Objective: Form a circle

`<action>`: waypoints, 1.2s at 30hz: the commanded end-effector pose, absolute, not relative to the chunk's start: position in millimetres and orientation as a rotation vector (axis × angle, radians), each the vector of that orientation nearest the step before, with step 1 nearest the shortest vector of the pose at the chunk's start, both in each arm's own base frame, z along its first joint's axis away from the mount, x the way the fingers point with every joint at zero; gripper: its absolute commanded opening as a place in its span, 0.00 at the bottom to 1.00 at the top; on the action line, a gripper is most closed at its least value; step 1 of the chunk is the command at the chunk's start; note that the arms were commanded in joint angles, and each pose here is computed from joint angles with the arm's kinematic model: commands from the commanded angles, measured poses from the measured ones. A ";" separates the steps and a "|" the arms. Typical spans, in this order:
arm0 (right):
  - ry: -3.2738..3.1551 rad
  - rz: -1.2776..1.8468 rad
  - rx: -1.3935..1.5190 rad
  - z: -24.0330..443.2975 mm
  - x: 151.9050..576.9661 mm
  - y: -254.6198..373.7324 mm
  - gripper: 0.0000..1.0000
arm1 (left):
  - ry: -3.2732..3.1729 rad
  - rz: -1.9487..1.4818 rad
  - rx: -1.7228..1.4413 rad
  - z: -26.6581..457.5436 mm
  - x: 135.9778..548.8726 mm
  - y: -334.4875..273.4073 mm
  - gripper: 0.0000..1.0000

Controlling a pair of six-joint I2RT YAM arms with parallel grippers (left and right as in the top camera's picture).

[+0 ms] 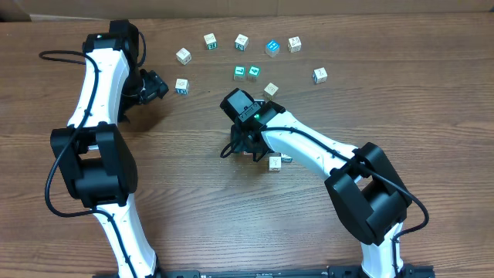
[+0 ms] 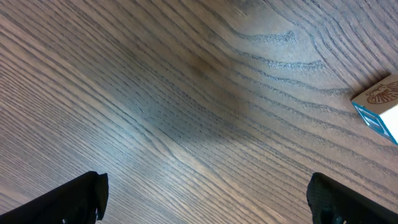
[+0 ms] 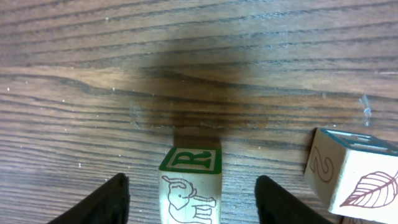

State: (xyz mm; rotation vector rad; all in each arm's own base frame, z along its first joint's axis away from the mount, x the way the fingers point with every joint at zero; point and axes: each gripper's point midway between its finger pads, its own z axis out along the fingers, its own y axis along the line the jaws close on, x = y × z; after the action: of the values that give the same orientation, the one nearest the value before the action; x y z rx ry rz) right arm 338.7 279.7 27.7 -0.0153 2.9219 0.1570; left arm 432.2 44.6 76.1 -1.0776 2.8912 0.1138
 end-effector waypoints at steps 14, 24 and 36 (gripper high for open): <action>2.928 0.132 -0.004 21.0 338.9 275.5 0.96 | 2.889 0.107 -1.046 79.3 436.6 43.1 1.00; 2.928 0.131 -0.005 21.0 338.9 275.5 0.64 | 2.889 0.107 -1.046 79.3 436.6 43.1 0.99; 2.928 0.132 -0.004 21.0 338.9 275.5 0.47 | 2.889 0.107 -1.046 79.3 436.6 43.1 0.99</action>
State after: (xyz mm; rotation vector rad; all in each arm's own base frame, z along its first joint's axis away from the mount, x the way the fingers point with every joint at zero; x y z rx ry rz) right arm 338.4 279.3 27.4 -0.0108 2.9231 0.1549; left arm 432.2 44.6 76.1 -1.0771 2.8914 0.1138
